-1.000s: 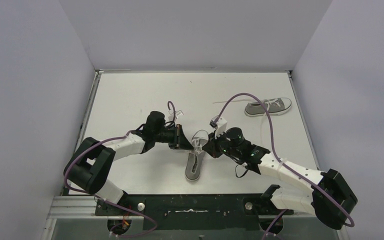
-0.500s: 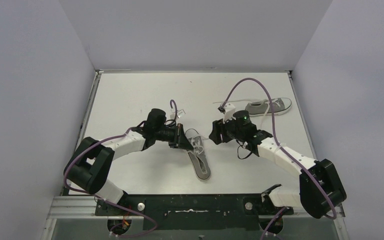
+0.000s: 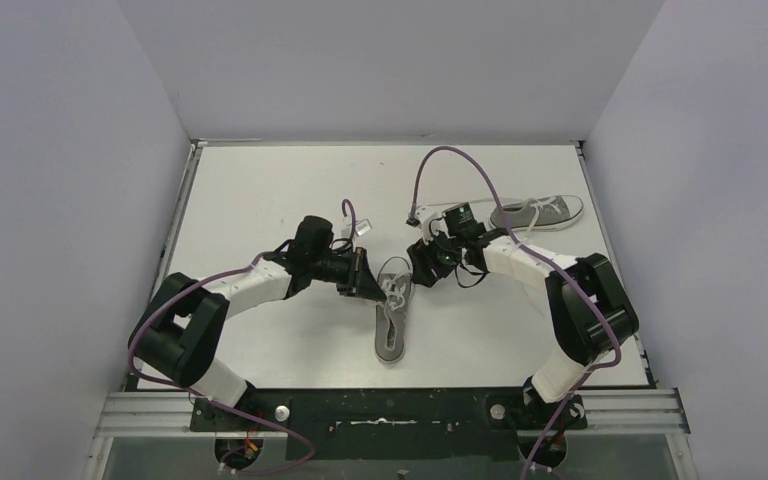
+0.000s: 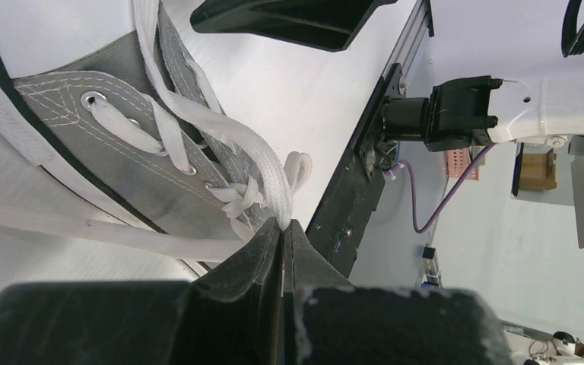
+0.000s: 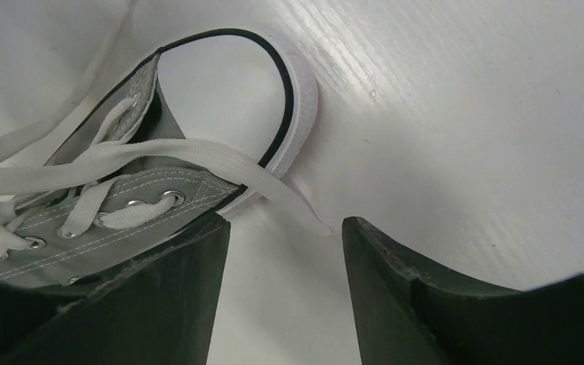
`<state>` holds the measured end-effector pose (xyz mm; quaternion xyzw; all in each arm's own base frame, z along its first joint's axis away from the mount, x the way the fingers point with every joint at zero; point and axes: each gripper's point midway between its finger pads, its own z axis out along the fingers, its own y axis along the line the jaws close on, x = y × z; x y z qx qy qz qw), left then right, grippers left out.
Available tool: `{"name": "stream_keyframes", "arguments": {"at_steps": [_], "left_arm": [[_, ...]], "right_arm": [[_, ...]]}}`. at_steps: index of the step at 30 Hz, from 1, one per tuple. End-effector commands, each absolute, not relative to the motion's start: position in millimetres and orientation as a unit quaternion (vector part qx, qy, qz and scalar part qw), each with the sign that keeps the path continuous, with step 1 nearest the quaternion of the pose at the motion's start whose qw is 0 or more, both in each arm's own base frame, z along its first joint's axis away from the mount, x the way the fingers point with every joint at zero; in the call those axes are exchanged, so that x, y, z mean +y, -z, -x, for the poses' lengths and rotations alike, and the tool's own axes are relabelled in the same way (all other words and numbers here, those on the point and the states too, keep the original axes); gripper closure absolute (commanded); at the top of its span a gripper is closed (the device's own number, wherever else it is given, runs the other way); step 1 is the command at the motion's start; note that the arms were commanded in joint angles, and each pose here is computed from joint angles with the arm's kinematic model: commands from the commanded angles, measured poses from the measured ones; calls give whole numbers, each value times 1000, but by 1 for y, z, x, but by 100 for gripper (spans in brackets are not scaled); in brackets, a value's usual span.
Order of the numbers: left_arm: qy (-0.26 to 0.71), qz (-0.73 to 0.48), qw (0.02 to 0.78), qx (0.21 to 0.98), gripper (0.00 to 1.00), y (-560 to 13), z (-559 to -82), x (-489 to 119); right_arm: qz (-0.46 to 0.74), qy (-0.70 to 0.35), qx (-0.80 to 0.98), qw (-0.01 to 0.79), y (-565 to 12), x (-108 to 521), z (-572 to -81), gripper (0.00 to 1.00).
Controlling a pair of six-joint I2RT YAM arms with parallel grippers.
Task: Tie the shoes
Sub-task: Cross the shoelace with the shoelace.
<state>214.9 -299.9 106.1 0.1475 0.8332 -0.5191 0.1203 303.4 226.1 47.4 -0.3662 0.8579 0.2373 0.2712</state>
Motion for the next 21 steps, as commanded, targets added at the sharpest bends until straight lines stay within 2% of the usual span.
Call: {"name": "stream_keyframes", "arguments": {"at_steps": [1, 4, 7, 8, 11, 12, 17, 21], "left_arm": [[543, -170, 142, 810, 100, -131, -224, -308], [546, -169, 141, 808, 100, -132, -224, -309], [547, -167, 140, 808, 100, -132, -225, -310], [548, -167, 138, 808, 100, -132, -224, -311], [549, -167, 142, 807, 100, -134, -226, -311], [549, -168, 143, 806, 100, -134, -226, -311], [551, -173, 148, 803, 100, -135, -225, -312], [552, -184, 153, 799, 100, -135, -224, -311]], "right_arm": [[412, -239, 829, 292, -56, 241, -314, 43], [414, -235, 829, 294, -47, 246, -319, 45], [414, -224, 832, 292, -41, 249, -324, 53], [412, -223, 833, 295, -41, 249, -326, 60], [379, -225, 854, 275, -46, 245, -322, 93], [366, -225, 861, 272, -54, 242, -318, 99], [265, -318, 881, 229, -92, 250, -277, 100], [157, -386, 879, 232, -126, 267, -281, 100]]}}
